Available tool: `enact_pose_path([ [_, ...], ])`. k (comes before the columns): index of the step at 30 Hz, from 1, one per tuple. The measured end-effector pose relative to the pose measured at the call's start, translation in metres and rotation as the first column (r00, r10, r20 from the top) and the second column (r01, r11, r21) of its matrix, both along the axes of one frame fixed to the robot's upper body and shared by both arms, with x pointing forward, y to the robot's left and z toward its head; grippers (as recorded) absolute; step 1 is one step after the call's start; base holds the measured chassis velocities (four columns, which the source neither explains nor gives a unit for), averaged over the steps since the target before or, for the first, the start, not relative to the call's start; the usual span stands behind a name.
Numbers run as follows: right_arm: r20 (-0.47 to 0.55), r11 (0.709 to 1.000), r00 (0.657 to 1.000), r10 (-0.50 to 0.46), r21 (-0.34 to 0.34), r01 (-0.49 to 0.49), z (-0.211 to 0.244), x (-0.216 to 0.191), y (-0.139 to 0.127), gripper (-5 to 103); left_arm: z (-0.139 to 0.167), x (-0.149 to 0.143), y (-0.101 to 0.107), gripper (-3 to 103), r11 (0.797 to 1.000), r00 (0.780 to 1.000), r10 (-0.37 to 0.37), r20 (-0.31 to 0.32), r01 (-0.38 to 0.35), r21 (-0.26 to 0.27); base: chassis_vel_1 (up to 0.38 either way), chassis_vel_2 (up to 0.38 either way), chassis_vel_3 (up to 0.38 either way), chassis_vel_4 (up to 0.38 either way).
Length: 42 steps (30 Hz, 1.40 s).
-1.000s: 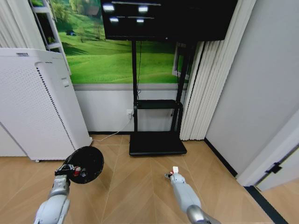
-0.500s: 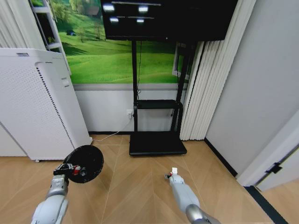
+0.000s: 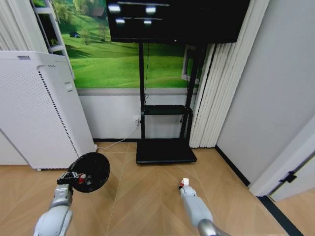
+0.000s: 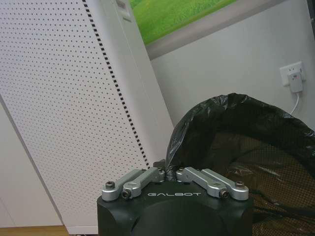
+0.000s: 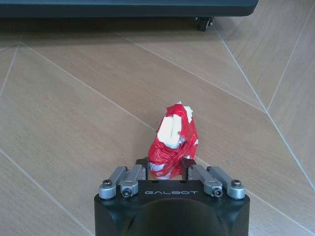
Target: Pick up the trash bin and place the garbage on the floor into it.
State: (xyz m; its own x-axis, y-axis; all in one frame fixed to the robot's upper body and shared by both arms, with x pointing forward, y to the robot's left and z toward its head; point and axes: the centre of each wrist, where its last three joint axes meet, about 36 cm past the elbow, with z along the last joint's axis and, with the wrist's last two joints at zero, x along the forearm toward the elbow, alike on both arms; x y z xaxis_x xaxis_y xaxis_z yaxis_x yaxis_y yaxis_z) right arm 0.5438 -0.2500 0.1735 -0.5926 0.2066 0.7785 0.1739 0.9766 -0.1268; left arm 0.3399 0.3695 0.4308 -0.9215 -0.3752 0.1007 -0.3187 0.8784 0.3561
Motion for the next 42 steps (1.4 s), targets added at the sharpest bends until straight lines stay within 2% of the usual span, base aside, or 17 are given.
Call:
enact_pose_path([
  [3, 0.002, 1.0, 1.0, -0.001, -0.004, 0.001, -0.001, -0.003, 0.0, 27, 0.0, -0.001, 0.0, 4, 1.0, 1.0, -0.002, 0.001, 0.002, -0.002, 0.0, 0.0, 0.0, 0.0],
  [9, 0.031, 1.0, 0.999, -0.012, -0.015, 0.013, 0.004, -0.014, -0.008, 27, -0.001, 0.0, -0.002, 4, 1.0, 1.0, -0.022, 0.013, 0.022, -0.01, 0.0, 0.0, 0.0, 0.0],
  [12, 0.05, 1.0, 0.998, -0.026, -0.014, 0.027, 0.008, -0.026, -0.017, 26, -0.002, 0.004, -0.004, 4, 0.998, 0.998, -0.05, 0.027, 0.051, -0.03, 0.0, 0.0, 0.0, 0.0],
  [14, 0.055, 0.999, 0.998, -0.032, -0.014, 0.033, 0.01, -0.033, -0.021, 25, -0.002, 0.007, -0.007, 4, 0.996, 0.997, -0.071, 0.036, 0.072, -0.043, 0.0, 0.0, 0.0, 0.0],
  [17, 0.098, 0.998, 0.994, -0.057, 0.003, 0.057, 0.027, -0.046, -0.03, 25, -0.005, 0.018, -0.013, 4, 0.985, 0.985, -0.153, 0.074, 0.158, -0.071, 0.0, 0.0, 0.0, 0.0],
  [18, 0.098, 0.998, 0.994, -0.057, 0.003, 0.057, 0.027, -0.046, -0.03, 25, -0.005, 0.018, -0.013, 4, 0.985, 0.985, -0.153, 0.074, 0.158, -0.071, 0.0, 0.0, 0.0, 0.0],
  [21, 0.148, 0.996, 0.985, -0.084, 0.026, 0.081, 0.048, -0.059, -0.042, 25, -0.008, 0.028, -0.018, 4, 0.966, 0.969, -0.22, 0.113, 0.232, -0.111, 0.0, 0.0, 0.0, 0.0],
  [22, 0.148, 0.996, 0.985, -0.084, 0.026, 0.081, 0.048, -0.059, -0.042, 25, -0.008, 0.028, -0.018, 4, 0.966, 0.969, -0.22, 0.113, 0.232, -0.111, 0.0, 0.0, 0.0, 0.0],
  [24, 0.225, 0.995, 0.969, -0.103, 0.039, 0.097, 0.076, -0.067, -0.053, 25, -0.012, 0.036, -0.02, 4, 0.947, 0.953, -0.268, 0.144, 0.288, -0.142, 0.0, 0.0, 0.0, 0.0],
  [29, 0.327, 0.997, 0.942, -0.08, 0.043, 0.07, 0.113, -0.074, -0.056, 25, -0.018, 0.038, -0.017, 4, 0.938, 0.943, -0.286, 0.171, 0.312, -0.15, 0.0, 0.0, 0.0, 0.0],
  [32, 0.415, 0.998, 0.909, -0.043, 0.06, 0.02, 0.149, -0.085, -0.058, 25, -0.019, 0.048, -0.019, 4, 0.931, 0.935, -0.298, 0.194, 0.329, -0.158, 0.0, 0.0, 0.0, 0.0],
  [33, 0.415, 0.998, 0.909, -0.043, 0.06, 0.02, 0.149, -0.085, -0.058, 25, -0.019, 0.048, -0.019, 4, 0.931, 0.935, -0.298, 0.194, 0.329, -0.158, 0.0, 0.0, 0.0, 0.0],
  [35, 0.486, 0.996, 0.873, -0.026, 0.092, -0.021, 0.183, -0.096, -0.058, 25, -0.021, 0.06, -0.019, 4, 0.924, 0.927, -0.313, 0.205, 0.347, -0.162, 0.0, 0.0, 0.0, 0.0],
  [36, 0.486, 0.996, 0.873, -0.026, 0.092, -0.021, 0.183, -0.096, -0.058, 25, -0.021, 0.06, -0.019, 4, 0.924, 0.927, -0.313, 0.205, 0.347, -0.162, 0.0, 0.0, 0.0, 0.0],
  [38, 0.534, 0.991, 0.846, -0.008, 0.118, -0.066, 0.207, -0.11, -0.058, 25, -0.024, 0.075, -0.02, 4, 0.916, 0.921, -0.326, 0.212, 0.364, -0.171, 0.0, 0.0, 0.0, 0.0],
  [39, 0.534, 0.991, 0.846, -0.008, 0.118, -0.066, 0.207, -0.11, -0.058, 25, -0.024, 0.075, -0.02, 4, 0.916, 0.921, -0.326, 0.212, 0.364, -0.171, 0.0, 0.0, 0.0, 0.0],
  [42, 0.567, 0.982, 0.823, 0.018, 0.146, -0.123, 0.228, -0.131, -0.058, 25, -0.027, 0.096, -0.028, 4, 0.897, 0.906, -0.364, 0.216, 0.403, -0.182, 0.0, 0.0, 0.0, 0.0],
])
